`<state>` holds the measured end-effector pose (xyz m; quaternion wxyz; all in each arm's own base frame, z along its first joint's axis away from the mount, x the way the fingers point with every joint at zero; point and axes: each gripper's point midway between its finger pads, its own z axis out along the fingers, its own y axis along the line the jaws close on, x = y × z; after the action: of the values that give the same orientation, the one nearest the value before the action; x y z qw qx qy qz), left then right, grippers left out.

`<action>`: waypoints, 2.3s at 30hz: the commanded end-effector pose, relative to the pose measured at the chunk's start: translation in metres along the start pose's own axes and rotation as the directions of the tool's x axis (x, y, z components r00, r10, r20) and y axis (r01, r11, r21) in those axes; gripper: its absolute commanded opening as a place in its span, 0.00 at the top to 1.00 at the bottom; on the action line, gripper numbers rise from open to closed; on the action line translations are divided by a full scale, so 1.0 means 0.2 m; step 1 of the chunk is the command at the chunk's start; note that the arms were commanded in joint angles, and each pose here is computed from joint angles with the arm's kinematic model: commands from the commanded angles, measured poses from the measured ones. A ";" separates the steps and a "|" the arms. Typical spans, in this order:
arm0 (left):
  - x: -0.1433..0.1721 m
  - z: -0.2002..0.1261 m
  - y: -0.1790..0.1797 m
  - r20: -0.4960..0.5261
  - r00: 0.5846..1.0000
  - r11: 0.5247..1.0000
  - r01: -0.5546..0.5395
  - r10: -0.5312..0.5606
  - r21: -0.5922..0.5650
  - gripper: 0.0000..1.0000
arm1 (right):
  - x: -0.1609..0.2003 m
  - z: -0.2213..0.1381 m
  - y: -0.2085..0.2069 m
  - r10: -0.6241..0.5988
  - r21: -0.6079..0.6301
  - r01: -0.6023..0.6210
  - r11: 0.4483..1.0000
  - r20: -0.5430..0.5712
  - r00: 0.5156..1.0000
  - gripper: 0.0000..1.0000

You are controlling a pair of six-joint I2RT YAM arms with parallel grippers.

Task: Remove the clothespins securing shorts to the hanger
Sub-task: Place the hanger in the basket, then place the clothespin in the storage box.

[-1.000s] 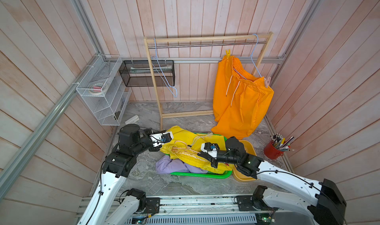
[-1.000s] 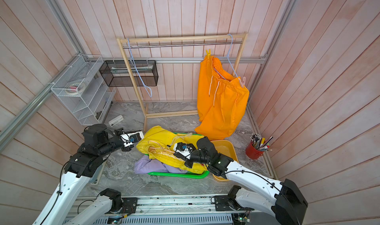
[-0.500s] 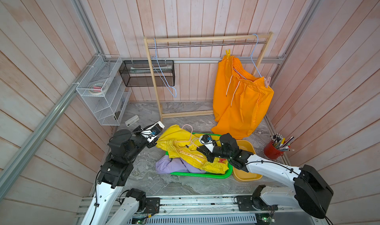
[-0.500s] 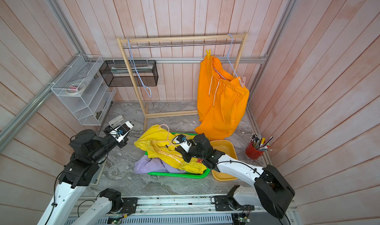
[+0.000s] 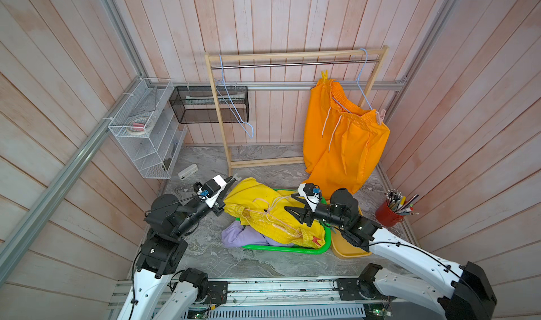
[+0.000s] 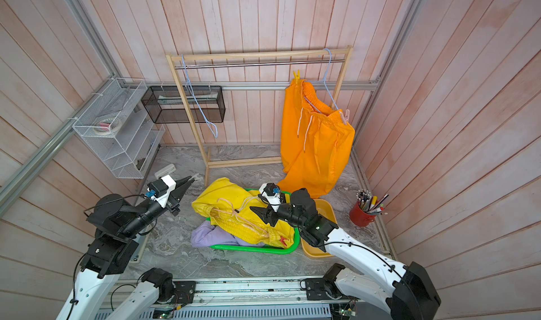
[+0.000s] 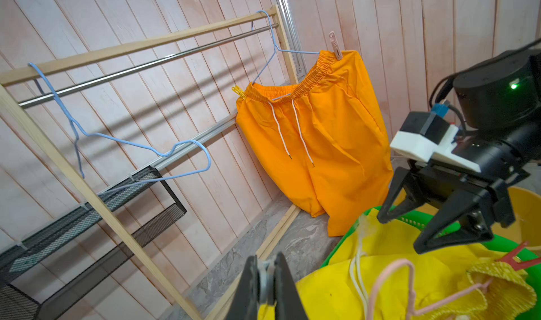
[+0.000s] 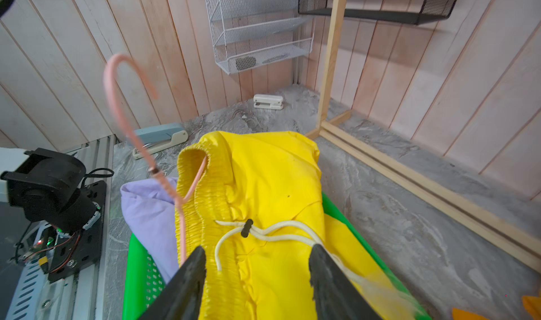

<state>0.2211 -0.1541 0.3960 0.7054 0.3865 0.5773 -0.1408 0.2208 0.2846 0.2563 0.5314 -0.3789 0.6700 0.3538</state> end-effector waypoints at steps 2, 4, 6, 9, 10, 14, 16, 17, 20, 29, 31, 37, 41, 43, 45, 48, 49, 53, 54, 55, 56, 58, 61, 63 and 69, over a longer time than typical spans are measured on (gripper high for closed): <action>-0.03 0.04 -0.07 0.043 0.997 0.997 0.057 -0.059 0.056 1.00 | -0.03 -0.07 -0.07 0.076 0.069 -0.078 0.995 0.025 0.997 0.36; -0.04 0.07 -0.12 0.057 0.996 0.994 0.056 -0.062 0.090 1.00 | -0.04 -0.08 -0.09 0.101 0.084 -0.104 0.991 0.037 0.994 0.36; -0.06 0.09 -0.18 0.076 0.996 0.992 0.045 -0.054 0.121 1.00 | -0.05 -0.10 -0.10 0.111 0.092 -0.116 0.989 0.048 0.993 0.35; -0.08 0.15 -0.27 0.088 0.996 0.989 0.004 -0.017 0.147 1.00 | -0.06 -0.12 -0.13 0.125 0.120 -0.132 0.984 0.062 0.990 0.35; -0.09 0.17 -0.30 0.090 0.996 0.988 -0.007 -0.007 0.154 1.00 | -0.07 -0.13 -0.14 0.129 0.138 -0.138 0.981 0.070 0.989 0.36; -0.11 0.29 -0.52 0.076 0.997 0.969 -0.050 0.033 0.243 1.00 | -0.13 -0.22 -0.23 0.147 0.256 -0.170 0.952 0.109 0.983 0.35; -0.12 0.37 -0.67 0.073 0.995 0.950 -0.080 0.061 0.302 1.00 | -0.18 -0.31 -0.29 0.151 0.340 -0.197 0.920 0.157 0.976 0.35; -0.13 0.40 -0.73 0.075 0.994 0.941 -0.094 0.073 0.325 1.00 | -0.21 -0.37 -0.32 0.155 0.390 -0.218 0.895 0.187 0.970 0.35; -0.10 0.52 -0.92 0.069 0.992 0.912 -0.128 0.110 0.389 1.00 | -0.29 -0.59 -0.42 0.143 0.536 -0.289 0.793 0.298 0.944 0.33; 0.05 0.89 -1.26 0.042 0.996 0.879 -0.089 0.079 0.469 1.00 | -0.46 -1.11 -0.43 0.019 0.661 -0.411 0.628 0.515 0.857 0.29; 0.08 0.97 -1.34 0.027 0.996 0.865 -0.090 0.088 0.493 0.99 | -0.47 -1.17 -0.42 0.006 0.660 -0.429 0.617 0.541 0.841 0.29; 0.21 1.19 -1.55 -0.033 0.994 0.844 -0.069 0.102 0.532 0.96 | -0.48 -1.28 -0.39 -0.027 0.642 -0.451 0.620 0.592 0.805 0.29; 0.31 1.30 -1.71 -0.074 0.983 0.823 -0.100 0.169 0.559 0.81 | -0.47 -1.29 -0.38 -0.038 0.648 -0.446 0.618 0.591 0.806 0.29; 0.36 1.34 -1.78 -0.095 0.979 0.815 -0.096 0.182 0.572 0.67 | -0.46 -1.29 -0.38 -0.042 0.652 -0.441 0.616 0.587 0.809 0.28; 0.41 1.37 -1.83 -0.113 0.976 0.811 -0.089 0.188 0.578 0.59 | -0.44 -1.29 -0.39 -0.044 0.656 -0.440 0.613 0.585 0.810 0.28; 0.44 1.39 -1.84 -0.109 0.976 0.822 -0.098 0.191 0.561 0.40 | -0.43 -1.28 -0.39 -0.044 0.657 -0.436 0.615 0.580 0.813 0.28; 0.44 1.39 -1.84 -0.106 0.975 0.826 -0.106 0.196 0.554 0.35 | -0.43 -1.28 -0.39 -0.042 0.658 -0.434 0.615 0.577 0.816 0.28; 0.41 1.38 -1.79 -0.079 0.976 0.846 -0.136 0.205 0.516 0.11 | -0.41 -1.26 -0.39 -0.033 0.662 -0.429 0.615 0.565 0.825 0.28; 0.40 1.38 -1.78 -0.073 0.975 0.847 -0.144 0.210 0.511 0.04 | -0.40 -1.26 -0.39 -0.032 0.664 -0.427 0.613 0.561 0.827 0.27; 0.38 1.38 -1.77 -0.069 0.975 0.851 -0.149 0.212 0.504 0.00 | -0.39 -1.26 -0.40 -0.030 0.665 -0.428 0.612 0.560 0.828 0.27; 0.37 1.37 -1.76 -0.064 0.975 0.854 -0.154 0.214 0.497 0.00 | -0.39 -1.25 -0.40 -0.028 0.665 -0.426 0.614 0.557 0.830 0.27; 0.32 1.35 -1.73 -0.051 0.976 0.860 -0.161 0.211 0.484 0.00 | -0.38 -1.24 -0.40 -0.025 0.665 -0.425 0.613 0.554 0.832 0.27; 0.26 1.31 -1.67 -0.036 0.977 0.875 -0.172 0.211 0.452 0.00 | -0.38 -1.23 -0.40 -0.021 0.666 -0.420 0.617 0.548 0.836 0.25; 0.22 1.26 -1.63 -0.028 0.977 0.884 -0.178 0.210 0.431 0.00 | -0.39 -1.21 -0.40 -0.014 0.661 -0.411 0.628 0.537 0.843 0.24; 0.16 1.09 -1.55 -0.020 0.975 0.875 -0.190 0.222 0.445 0.00 | -0.39 -1.10 -0.39 0.039 0.639 -0.381 0.669 0.482 0.875 0.23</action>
<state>0.1929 -0.5170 0.2428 0.5835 0.5979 0.5198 -0.1784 0.2018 0.0552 0.3682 0.7383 0.0516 0.6457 0.1878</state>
